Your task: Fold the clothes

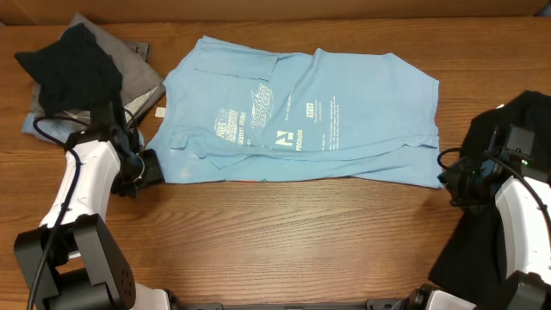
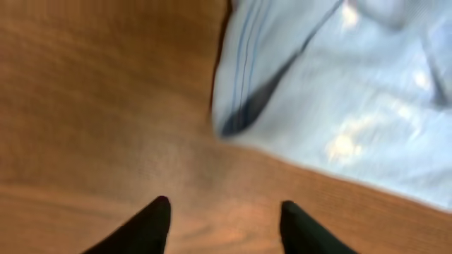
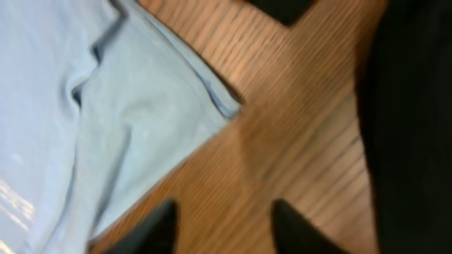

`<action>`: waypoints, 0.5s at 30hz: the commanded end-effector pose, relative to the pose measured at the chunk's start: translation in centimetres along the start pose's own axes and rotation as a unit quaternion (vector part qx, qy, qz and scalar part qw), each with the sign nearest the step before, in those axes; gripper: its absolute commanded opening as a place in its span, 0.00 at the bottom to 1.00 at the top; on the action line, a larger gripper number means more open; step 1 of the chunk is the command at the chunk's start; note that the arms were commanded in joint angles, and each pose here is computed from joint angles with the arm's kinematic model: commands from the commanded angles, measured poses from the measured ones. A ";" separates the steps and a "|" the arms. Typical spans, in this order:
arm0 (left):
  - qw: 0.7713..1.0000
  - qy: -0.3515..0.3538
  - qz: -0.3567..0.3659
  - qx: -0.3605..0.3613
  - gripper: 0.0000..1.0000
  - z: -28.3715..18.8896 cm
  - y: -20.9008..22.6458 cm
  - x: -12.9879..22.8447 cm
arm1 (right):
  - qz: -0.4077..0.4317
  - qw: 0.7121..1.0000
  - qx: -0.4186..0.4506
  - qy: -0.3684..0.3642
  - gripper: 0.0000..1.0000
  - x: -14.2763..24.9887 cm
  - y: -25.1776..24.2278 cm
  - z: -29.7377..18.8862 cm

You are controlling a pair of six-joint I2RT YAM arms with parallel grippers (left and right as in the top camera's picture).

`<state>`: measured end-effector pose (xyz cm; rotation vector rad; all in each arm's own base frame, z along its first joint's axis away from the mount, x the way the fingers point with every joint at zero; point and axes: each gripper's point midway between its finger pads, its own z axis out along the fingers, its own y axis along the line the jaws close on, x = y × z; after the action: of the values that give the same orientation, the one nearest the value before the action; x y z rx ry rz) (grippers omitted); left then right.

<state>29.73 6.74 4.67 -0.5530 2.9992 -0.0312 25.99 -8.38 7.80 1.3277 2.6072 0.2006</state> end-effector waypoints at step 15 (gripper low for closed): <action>0.998 -0.061 -0.003 0.022 0.27 4.4 -0.5 -0.7 | -0.035 0.993 -0.106 0.028 0.60 -1.7 4.5 4.9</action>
<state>30.93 6.72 0.70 -0.5423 2.8708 -0.0467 31.74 -7.30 4.38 1.1892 2.5833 0.4644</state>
